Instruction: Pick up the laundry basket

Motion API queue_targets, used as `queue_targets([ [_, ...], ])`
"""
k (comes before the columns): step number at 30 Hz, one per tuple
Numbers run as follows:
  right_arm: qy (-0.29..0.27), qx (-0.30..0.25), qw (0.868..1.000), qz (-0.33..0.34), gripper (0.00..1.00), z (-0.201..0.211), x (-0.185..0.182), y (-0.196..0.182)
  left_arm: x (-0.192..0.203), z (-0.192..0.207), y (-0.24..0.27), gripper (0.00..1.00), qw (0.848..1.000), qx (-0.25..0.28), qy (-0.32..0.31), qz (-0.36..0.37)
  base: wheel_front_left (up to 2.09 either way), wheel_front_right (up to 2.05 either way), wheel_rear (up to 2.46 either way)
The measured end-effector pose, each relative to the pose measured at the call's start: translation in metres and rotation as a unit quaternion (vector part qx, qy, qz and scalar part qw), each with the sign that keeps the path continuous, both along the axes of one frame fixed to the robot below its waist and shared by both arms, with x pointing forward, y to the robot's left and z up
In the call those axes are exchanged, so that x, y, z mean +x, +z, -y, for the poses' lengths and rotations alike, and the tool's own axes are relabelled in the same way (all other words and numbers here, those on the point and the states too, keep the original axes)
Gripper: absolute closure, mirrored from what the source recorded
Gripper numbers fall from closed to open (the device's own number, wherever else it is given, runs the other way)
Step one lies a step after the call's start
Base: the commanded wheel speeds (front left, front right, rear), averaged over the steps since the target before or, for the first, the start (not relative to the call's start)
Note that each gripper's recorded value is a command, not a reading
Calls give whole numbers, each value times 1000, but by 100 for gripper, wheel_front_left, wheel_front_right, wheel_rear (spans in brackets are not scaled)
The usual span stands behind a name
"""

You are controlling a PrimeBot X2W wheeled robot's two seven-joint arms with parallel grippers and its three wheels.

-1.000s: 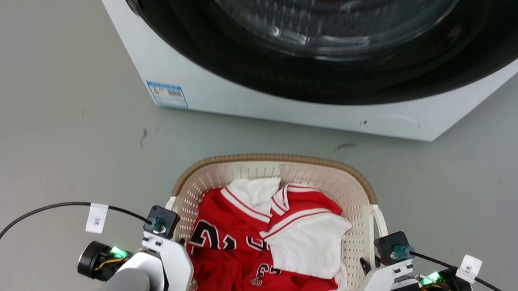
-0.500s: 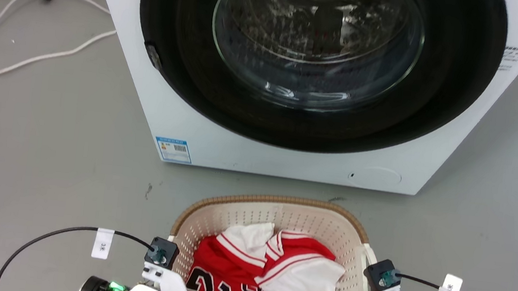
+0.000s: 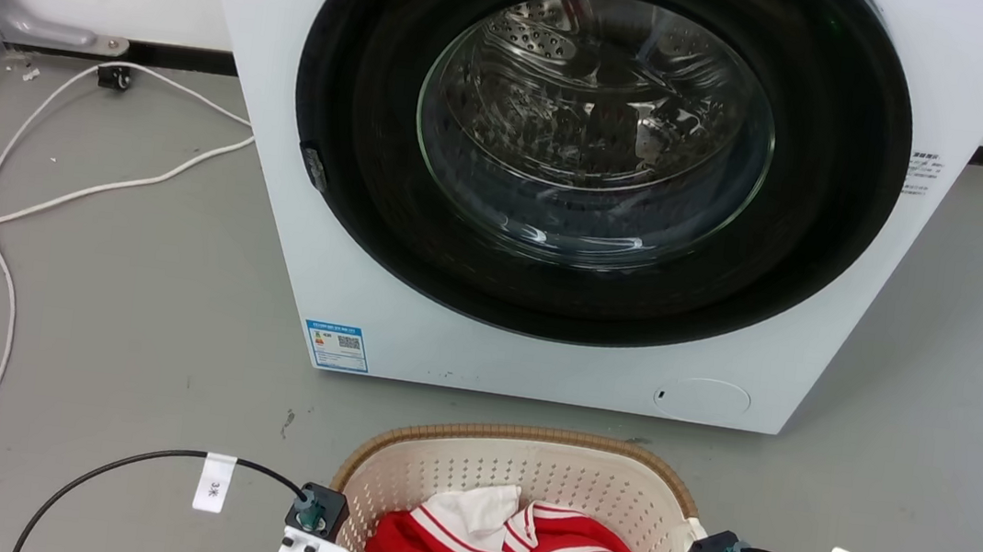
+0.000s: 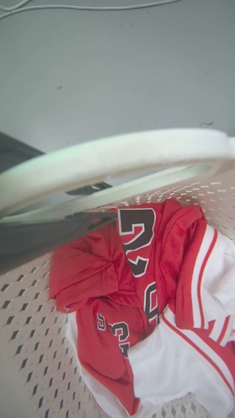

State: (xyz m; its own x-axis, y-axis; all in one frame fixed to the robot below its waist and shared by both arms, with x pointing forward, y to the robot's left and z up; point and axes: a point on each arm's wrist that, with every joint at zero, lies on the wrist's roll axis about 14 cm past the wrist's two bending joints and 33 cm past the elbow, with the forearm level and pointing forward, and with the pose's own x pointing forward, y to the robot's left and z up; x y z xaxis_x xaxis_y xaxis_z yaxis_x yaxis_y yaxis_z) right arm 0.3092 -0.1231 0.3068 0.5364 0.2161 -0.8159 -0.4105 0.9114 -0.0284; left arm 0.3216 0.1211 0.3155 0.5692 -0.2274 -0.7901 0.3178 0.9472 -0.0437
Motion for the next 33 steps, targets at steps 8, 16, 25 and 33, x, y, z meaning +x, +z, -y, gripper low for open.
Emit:
queue_targets([
  [8, 1, 0, 1000, -7, 100, 0, -6, 1, -9, -1, 0, 100, 1000, -3, 2, -8, 0, 0, 0],
  [16, 1, 2, 1000, -9, 100, 1, -7, 3, -12, -1, 1, 100, 1000, -5, -1, -7, 0, 0, 0],
  [25, 2, 3, 1000, -10, 100, 2, -9, 3, -13, 0, 1, 100, 1000, -6, -4, -8, 0, 0, 0],
  [33, 2, 6, 1000, -13, 100, 2, -11, 1, -15, 0, 0, 100, 1000, -9, -5, -9, 0, 0, 0],
])
